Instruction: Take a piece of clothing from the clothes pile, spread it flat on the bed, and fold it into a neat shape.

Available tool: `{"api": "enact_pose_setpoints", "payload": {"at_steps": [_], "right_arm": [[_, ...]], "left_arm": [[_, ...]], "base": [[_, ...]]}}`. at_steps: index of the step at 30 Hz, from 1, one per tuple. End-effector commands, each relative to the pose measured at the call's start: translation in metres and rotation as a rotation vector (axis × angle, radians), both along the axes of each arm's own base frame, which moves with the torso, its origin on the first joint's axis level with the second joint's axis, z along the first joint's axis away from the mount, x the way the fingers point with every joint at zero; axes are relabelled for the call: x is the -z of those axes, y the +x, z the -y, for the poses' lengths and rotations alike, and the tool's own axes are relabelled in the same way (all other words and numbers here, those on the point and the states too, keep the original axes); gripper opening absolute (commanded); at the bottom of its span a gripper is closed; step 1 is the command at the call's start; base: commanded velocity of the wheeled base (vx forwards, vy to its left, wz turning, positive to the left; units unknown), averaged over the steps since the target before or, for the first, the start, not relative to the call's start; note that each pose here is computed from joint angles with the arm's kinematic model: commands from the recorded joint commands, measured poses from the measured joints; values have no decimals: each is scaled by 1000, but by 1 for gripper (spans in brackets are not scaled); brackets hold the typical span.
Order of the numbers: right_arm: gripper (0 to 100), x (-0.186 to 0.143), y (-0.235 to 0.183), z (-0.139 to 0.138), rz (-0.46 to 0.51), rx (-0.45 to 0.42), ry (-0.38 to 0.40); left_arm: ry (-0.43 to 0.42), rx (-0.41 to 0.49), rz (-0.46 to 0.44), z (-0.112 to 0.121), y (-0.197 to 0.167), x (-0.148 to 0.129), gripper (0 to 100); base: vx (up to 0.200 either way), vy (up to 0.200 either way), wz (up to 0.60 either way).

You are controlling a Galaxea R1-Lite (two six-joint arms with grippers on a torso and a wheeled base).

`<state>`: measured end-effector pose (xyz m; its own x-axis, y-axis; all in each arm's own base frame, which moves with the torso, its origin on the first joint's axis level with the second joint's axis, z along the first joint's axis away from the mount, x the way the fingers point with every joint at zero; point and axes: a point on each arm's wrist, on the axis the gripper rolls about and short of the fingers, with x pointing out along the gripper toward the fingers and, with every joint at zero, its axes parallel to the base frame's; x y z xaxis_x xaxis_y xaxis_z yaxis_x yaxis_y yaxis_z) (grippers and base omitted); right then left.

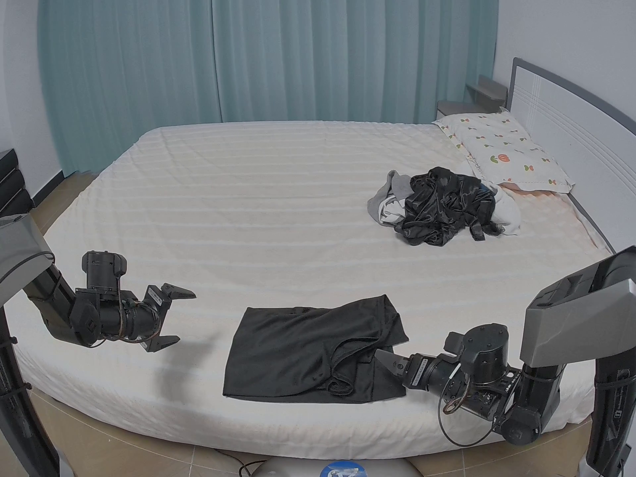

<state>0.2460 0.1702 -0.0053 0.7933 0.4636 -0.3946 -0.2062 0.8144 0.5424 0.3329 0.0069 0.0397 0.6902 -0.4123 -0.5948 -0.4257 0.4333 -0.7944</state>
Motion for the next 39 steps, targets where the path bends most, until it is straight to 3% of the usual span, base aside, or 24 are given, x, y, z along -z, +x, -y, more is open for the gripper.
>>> {"api": "enact_pose_setpoints", "payload": {"at_steps": [1, 7, 14, 18, 22, 23, 31, 39], "right_arm": [[100, 17, 11, -6, 5, -11, -45], [100, 20, 17, -11, 23, -16, -48], [100, 19, 20, -9, 20, -4, -50], [100, 21, 26, 3, 23, 81, -85], [100, 22, 27, 7, 11, 93, -110], [0, 22, 26, 7, 5, 92, -114], [0, 23, 21, 11, -29, 92, -138], [0, -7, 9, 31, -5, 96, -106]], "left_arm": [[3, -4, -9, 1, 3, 5, 100], [13, -2, -11, 2, 2, 7, 100], [41, -18, 6, 6, 4, 11, 100], [58, -27, 17, 9, 2, 16, 100], [58, -25, 11, 9, 0, 17, 100], [58, -25, 11, 9, 0, 17, 100], [60, -27, 6, 9, -1, 18, 100], [60, -27, 4, 9, -2, 18, 100]], "base": [[0, 200, 0], [0, 200, 0], [0, 0, 0], [0, 0, 0], [0, 0, 0], [0, 0, 0], [0, 0, 0], [0, 0, 0]]}}
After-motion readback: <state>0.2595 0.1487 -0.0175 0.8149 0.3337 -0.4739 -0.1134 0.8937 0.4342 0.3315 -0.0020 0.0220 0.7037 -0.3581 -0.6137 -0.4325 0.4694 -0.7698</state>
